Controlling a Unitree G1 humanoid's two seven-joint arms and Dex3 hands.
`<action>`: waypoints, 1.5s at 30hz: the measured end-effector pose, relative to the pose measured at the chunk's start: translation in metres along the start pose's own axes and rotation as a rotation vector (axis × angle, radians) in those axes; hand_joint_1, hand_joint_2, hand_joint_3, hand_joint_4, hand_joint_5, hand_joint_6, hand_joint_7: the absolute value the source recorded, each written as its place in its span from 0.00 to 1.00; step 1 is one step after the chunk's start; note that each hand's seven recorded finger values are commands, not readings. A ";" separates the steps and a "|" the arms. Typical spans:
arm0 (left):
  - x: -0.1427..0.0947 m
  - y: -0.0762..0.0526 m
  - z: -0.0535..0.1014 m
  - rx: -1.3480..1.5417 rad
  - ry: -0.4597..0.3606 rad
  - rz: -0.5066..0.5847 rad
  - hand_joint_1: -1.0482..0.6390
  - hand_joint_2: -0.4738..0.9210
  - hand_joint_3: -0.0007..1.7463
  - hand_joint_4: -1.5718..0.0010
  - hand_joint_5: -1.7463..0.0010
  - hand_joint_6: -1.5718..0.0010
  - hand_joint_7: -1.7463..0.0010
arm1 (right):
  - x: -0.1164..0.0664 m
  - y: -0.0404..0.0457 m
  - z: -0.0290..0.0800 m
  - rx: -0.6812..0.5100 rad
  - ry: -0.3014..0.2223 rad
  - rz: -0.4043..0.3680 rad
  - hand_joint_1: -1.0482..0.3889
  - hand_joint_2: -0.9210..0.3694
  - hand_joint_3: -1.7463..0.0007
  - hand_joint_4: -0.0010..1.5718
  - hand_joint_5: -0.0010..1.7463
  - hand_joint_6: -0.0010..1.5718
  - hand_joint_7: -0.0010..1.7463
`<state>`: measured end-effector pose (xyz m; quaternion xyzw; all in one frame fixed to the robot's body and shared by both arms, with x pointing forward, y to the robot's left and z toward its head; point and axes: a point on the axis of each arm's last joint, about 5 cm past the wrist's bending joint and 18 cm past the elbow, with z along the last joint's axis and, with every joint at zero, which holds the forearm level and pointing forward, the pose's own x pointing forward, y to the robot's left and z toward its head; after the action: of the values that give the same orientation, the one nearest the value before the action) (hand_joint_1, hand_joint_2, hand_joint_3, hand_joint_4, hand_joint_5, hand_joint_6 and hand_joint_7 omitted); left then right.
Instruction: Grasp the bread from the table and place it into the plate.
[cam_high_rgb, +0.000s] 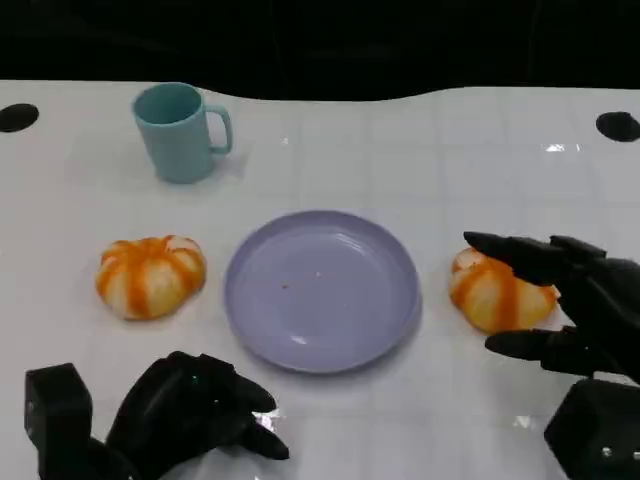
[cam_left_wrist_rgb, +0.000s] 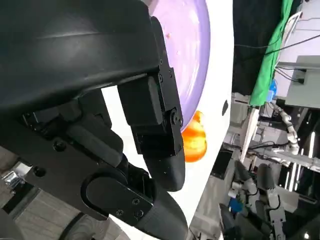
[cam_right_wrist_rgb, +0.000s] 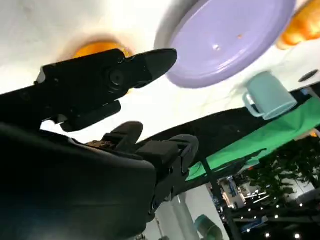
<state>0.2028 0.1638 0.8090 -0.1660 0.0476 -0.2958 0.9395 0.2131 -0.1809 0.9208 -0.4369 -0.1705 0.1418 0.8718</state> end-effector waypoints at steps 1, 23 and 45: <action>0.000 0.000 0.000 0.002 -0.001 0.001 0.00 0.86 0.00 0.00 0.88 0.00 0.99 | 0.001 -0.0006 0.001 -0.019 0.002 0.000 0.40 0.08 1.00 0.12 0.17 0.21 0.00; -0.001 0.000 0.000 -0.001 0.005 0.010 0.00 0.86 0.00 0.00 0.87 0.00 0.98 | 0.033 0.0112 -0.010 -0.256 0.055 0.115 0.32 0.08 1.00 0.07 0.19 0.17 0.00; 0.000 0.000 0.000 0.000 0.004 0.011 0.00 0.86 0.00 0.00 0.87 0.00 0.99 | 0.058 0.0359 -0.025 -0.338 0.158 0.237 0.35 0.09 1.00 0.10 0.17 0.18 0.00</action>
<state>0.2033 0.1638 0.8091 -0.1651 0.0502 -0.2911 0.9410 0.2721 -0.1554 0.8875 -0.6036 -0.0704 0.1781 0.7740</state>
